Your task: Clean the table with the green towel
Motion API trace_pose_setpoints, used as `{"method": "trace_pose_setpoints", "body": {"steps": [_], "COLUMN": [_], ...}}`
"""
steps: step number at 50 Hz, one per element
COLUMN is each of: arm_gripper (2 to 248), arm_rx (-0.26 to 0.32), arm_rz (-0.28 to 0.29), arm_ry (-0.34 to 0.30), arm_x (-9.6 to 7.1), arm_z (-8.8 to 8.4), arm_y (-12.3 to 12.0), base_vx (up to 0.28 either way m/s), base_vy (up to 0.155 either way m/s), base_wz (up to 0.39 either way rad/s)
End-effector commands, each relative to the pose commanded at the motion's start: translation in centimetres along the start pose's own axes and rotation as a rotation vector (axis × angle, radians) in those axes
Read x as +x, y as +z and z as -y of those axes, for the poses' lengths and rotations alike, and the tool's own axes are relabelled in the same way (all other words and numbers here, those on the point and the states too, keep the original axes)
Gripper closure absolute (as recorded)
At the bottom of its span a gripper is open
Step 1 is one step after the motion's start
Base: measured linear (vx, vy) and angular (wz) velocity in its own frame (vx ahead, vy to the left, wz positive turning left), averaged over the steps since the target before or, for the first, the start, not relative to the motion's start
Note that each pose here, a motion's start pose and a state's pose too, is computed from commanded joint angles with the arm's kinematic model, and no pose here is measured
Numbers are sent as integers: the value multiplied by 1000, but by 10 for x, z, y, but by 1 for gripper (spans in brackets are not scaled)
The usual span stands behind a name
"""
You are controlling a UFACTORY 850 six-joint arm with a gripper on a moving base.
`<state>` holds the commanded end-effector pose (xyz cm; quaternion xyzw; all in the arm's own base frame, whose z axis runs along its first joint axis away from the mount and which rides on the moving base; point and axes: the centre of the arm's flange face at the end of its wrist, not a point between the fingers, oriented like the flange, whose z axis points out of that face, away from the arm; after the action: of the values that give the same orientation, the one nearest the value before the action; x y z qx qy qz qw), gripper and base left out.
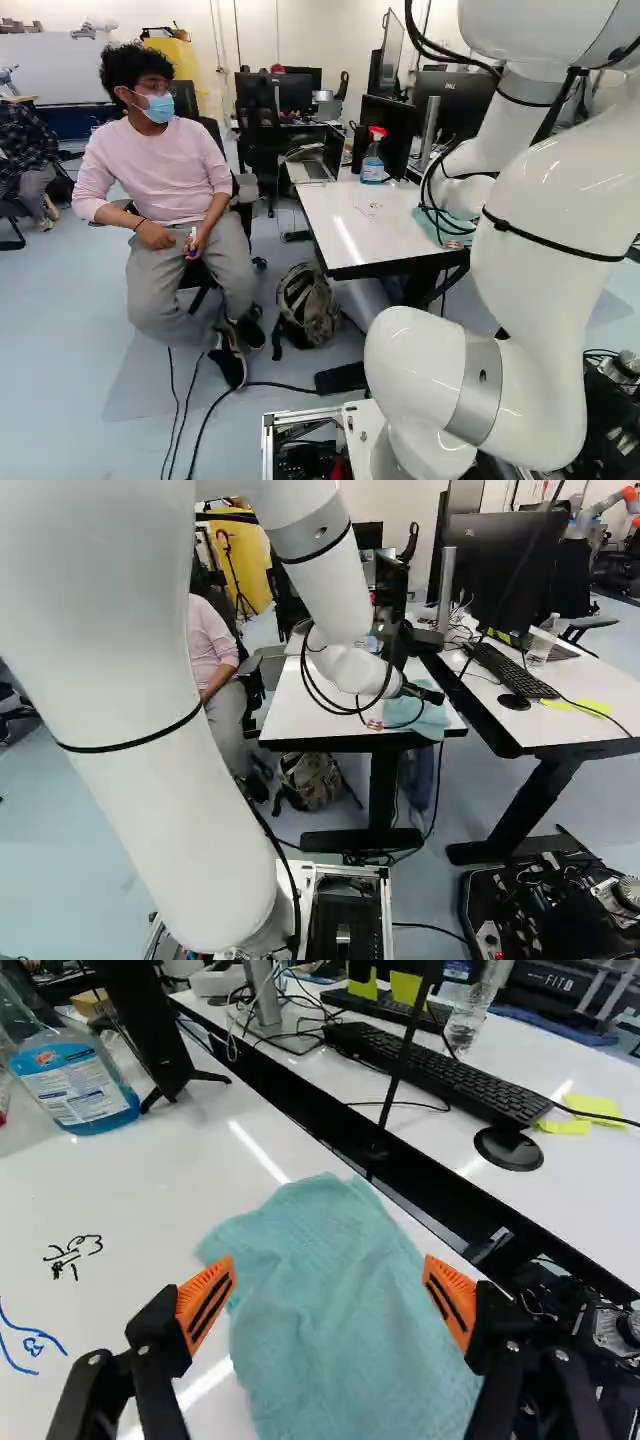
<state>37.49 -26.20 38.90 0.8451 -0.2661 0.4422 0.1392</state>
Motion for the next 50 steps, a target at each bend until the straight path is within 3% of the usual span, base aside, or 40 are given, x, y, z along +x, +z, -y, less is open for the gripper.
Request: {"method": "trace_pose_setpoints", "body": {"steps": [16,40,41,46,47,50], "arm_gripper": [3,7,42,42,80,80], "arm_rx": [-9,-11,-11,-11,-11,-11], "arm_rz": [44,44,44,44,44,44], "arm_ry": [7,8,8,8,8,8], "arm_x": [-1,-1,-1,-1,-1,-1], "arm_z": [-5,-6,-6,-6,-6,-6], "arm_y": [4,5,5,5,5,5], "base_vx": [0,0,0,0,0,0], "base_vy": [0,0,0,0,0,0], "base_wz": [0,0,0,0,0,0]}}
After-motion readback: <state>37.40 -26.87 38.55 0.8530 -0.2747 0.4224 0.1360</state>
